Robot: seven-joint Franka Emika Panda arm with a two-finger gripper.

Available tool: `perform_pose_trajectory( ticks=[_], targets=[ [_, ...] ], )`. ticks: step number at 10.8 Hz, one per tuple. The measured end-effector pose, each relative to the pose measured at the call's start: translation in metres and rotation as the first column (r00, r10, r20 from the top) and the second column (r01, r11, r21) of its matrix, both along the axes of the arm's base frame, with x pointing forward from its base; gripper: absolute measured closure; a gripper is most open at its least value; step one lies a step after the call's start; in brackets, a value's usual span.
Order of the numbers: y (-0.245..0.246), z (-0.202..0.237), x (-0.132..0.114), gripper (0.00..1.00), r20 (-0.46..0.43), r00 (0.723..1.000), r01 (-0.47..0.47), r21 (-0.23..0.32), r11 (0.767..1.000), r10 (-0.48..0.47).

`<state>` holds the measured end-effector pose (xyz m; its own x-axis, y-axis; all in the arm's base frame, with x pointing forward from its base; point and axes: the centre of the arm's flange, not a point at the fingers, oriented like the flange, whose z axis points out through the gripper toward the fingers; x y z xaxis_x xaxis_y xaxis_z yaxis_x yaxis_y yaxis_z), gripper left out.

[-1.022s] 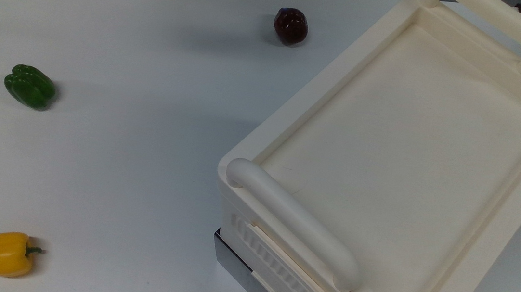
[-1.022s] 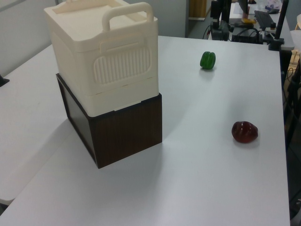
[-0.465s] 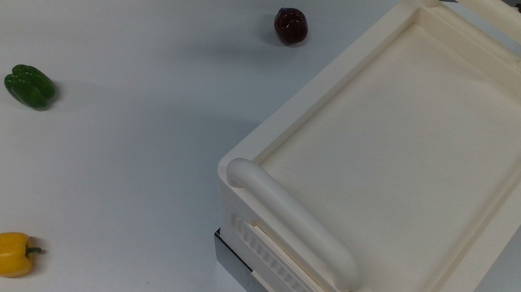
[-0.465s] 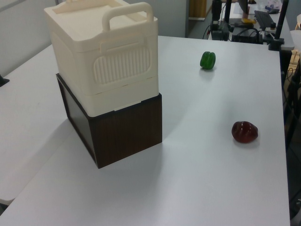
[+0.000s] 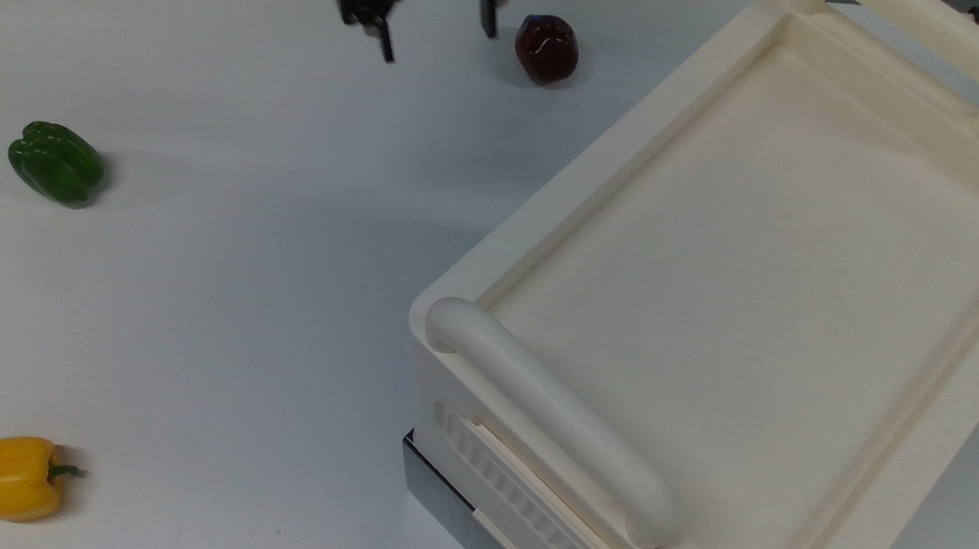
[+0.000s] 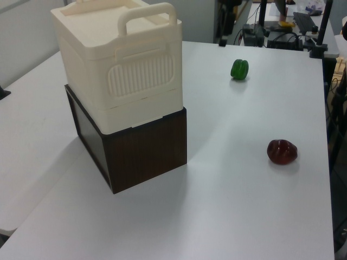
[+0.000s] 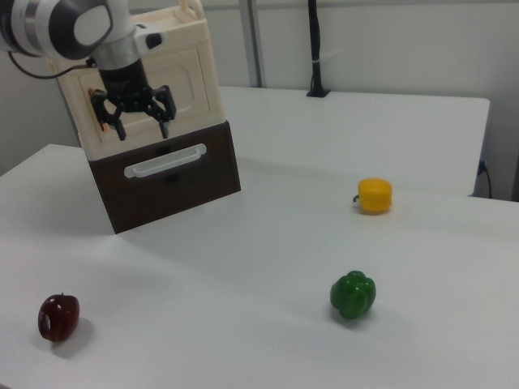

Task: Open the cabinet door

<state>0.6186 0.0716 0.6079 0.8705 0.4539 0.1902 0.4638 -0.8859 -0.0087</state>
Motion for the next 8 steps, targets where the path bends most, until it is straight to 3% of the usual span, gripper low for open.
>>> perform_pose_trajectory(
  ticks=[2,5,8],
  targets=[
    [0.044,-0.012,0.009,0.09,0.035,0.997,-0.064,0.004,0.998,0.063],
    [0.093,0.007,0.008,0.15,0.114,0.985,-0.136,0.018,0.991,0.133],
    [0.144,-0.004,0.014,0.38,0.186,0.968,-0.179,0.031,0.983,0.17]
  ],
)
